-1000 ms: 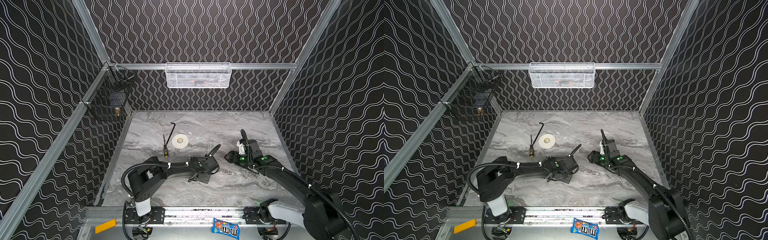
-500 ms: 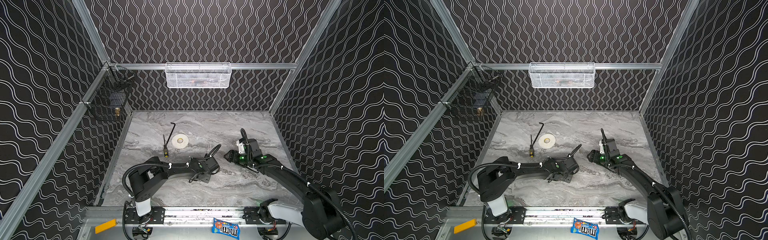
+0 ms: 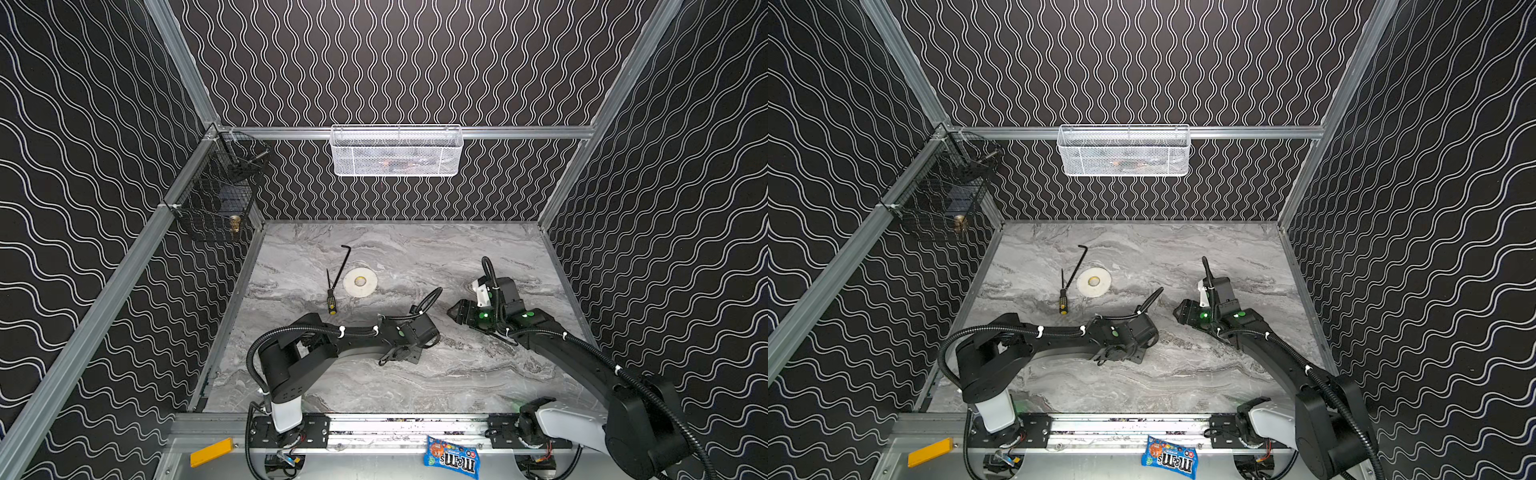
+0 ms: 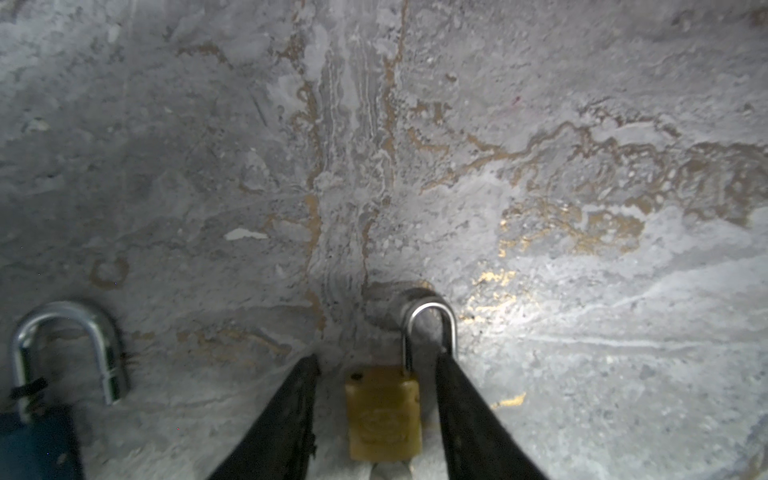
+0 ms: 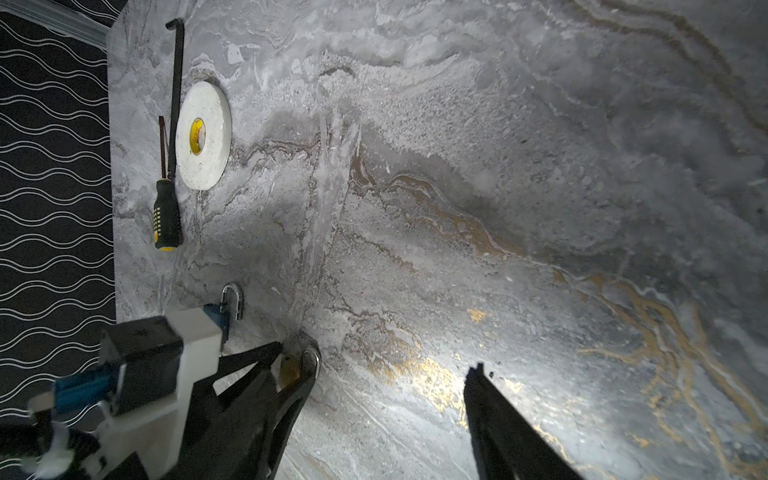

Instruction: Unlock with the key

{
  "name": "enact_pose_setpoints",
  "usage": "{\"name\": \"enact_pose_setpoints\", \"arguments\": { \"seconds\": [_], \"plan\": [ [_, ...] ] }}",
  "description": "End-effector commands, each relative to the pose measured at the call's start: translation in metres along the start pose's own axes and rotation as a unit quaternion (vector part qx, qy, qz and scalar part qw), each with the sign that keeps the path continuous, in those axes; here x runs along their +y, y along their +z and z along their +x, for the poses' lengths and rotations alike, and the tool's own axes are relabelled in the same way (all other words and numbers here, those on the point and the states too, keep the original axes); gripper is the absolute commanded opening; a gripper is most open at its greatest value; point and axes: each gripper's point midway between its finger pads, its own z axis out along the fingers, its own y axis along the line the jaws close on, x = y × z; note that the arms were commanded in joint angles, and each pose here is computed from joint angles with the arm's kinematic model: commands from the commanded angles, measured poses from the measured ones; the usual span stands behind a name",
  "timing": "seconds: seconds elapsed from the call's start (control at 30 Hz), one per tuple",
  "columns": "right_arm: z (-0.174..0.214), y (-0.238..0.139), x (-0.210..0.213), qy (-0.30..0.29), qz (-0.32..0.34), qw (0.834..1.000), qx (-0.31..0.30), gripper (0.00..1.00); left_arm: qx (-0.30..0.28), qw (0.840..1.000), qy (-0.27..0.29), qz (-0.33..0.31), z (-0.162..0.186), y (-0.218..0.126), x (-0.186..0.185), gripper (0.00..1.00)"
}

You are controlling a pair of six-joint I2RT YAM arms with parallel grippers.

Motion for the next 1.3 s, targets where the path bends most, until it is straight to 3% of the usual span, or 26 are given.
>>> {"name": "enact_pose_setpoints", "arguments": {
  "seconds": [0.0, 0.47, 0.57, 0.7, 0.83, 0.9, 0.97, 1.0, 1.1, 1.2, 1.27],
  "plan": [
    [-0.006, -0.002, 0.006, -0.001, -0.012, 1.000, -0.012, 0.73, 0.064, 0.998, 0.017, -0.006, 0.031, 0.006, 0.007, 0.57],
    [-0.017, -0.011, 0.015, -0.005, -0.021, 0.999, -0.030, 0.73, 0.021, 0.999, -0.013, 0.046, -0.008, -0.025, -0.011, 0.70],
    [-0.024, -0.016, 0.019, -0.007, -0.023, 0.999, -0.040, 0.73, -0.001, 0.998, -0.028, 0.050, -0.024, -0.041, -0.004, 0.70],
    [-0.045, -0.029, 0.019, -0.009, -0.007, 0.997, -0.079, 0.74, -0.051, 0.995, -0.062, 0.051, -0.051, -0.069, 0.017, 0.81],
    [-0.079, -0.050, 0.006, 0.012, 0.034, 0.989, -0.144, 0.81, -0.120, 0.986, -0.117, 0.022, -0.086, -0.099, 0.072, 0.97],
    [-0.098, -0.062, -0.006, 0.027, 0.058, 0.981, -0.185, 0.87, -0.154, 0.978, -0.140, -0.003, -0.102, -0.112, 0.108, 0.99],
    [-0.118, -0.076, -0.020, 0.042, 0.074, 0.966, -0.242, 0.98, -0.180, 0.966, -0.176, -0.064, -0.110, -0.121, 0.161, 0.99],
    [-0.125, -0.081, -0.027, 0.052, 0.080, 0.960, -0.263, 0.99, -0.184, 0.959, -0.196, -0.091, -0.112, -0.124, 0.186, 0.99],
    [-0.145, -0.095, -0.059, 0.080, 0.121, 0.937, -0.317, 0.99, -0.198, 0.930, -0.247, -0.185, -0.110, -0.138, 0.263, 0.99],
    [-0.156, -0.102, -0.095, 0.091, 0.167, 0.915, -0.355, 0.99, -0.210, 0.904, -0.255, -0.271, -0.101, -0.145, 0.326, 0.99],
    [-0.159, -0.115, -0.121, 0.087, 0.210, 0.888, -0.400, 0.99, -0.197, 0.878, -0.280, -0.334, -0.081, -0.148, 0.367, 0.99]
  ]
}}
